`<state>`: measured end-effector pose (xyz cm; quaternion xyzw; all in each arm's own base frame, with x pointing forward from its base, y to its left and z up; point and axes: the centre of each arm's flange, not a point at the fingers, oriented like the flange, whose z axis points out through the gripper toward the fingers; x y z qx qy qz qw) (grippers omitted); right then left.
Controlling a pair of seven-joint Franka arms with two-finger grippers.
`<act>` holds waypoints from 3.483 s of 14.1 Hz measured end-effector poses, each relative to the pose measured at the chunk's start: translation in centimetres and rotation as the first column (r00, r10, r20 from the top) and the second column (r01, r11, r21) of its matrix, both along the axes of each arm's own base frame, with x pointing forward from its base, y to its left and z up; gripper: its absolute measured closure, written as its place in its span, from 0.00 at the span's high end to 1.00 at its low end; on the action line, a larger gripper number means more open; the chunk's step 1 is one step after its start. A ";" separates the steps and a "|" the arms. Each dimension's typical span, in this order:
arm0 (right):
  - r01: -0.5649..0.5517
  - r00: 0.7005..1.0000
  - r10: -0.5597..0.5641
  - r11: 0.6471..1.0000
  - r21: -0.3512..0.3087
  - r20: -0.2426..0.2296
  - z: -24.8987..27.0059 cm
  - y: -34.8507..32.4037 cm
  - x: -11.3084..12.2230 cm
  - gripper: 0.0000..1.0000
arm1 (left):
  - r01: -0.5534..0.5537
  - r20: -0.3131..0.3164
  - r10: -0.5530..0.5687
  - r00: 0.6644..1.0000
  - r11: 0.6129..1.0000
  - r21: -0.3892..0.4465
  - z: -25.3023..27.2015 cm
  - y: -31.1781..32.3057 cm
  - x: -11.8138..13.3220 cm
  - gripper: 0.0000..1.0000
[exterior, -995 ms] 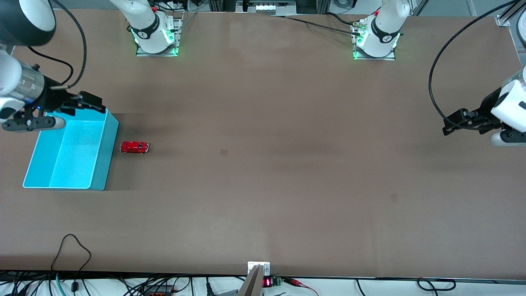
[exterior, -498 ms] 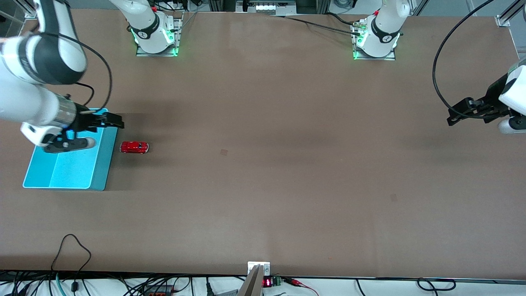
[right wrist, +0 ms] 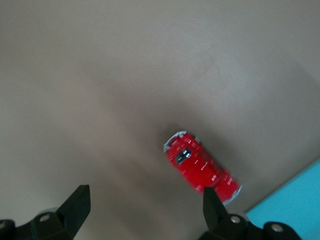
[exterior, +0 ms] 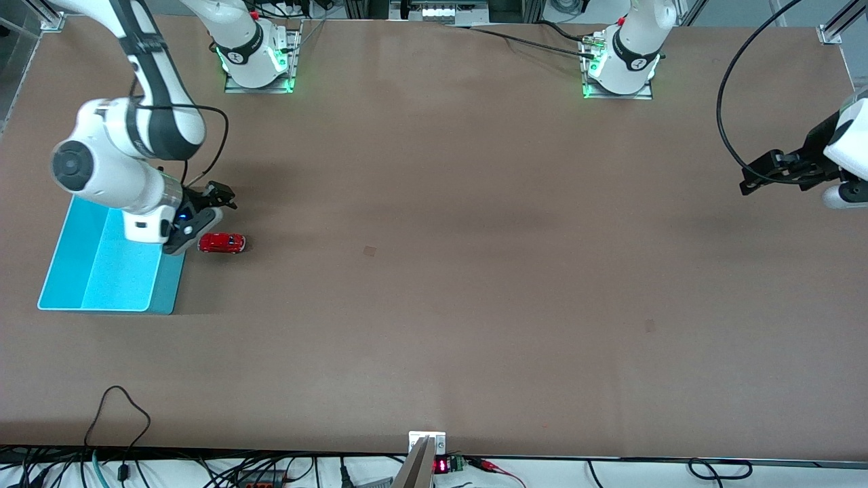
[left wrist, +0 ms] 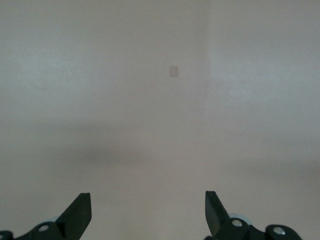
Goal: Wind red beetle toy and store in blue box
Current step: 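Move the right gripper down over the red car beside the box, then close the right gripper on the red car and lift it, then carry the car over the cyan box and lower it inside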
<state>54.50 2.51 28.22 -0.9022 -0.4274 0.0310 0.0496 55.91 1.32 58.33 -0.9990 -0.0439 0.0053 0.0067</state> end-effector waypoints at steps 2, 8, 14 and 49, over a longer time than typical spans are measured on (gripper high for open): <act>-0.223 0.973 0.225 0.974 -0.030 0.056 -1.9 -0.8 0.4 1.00 | 0.003 -0.006 -0.003 1.000 1.000 0.001 -0.2 -0.1 -0.6 1.00; -0.557 0.820 0.564 0.825 -0.091 0.097 -5.6 -0.7 1.2 1.00 | 0.015 -0.005 -0.015 1.000 1.000 0.002 0.0 -0.6 -1.1 1.00; -0.574 0.812 0.578 0.816 -0.071 0.080 -8.8 -0.7 0.9 1.00 | 0.019 0.000 -0.019 1.000 1.000 0.003 0.3 -0.3 -1.4 1.00; 0.701 0.710 -0.695 0.683 -0.202 0.115 4.5 -18.4 3.7 0.45 | 0.029 -0.009 -0.029 1.000 1.000 0.006 0.3 -0.8 -3.2 1.00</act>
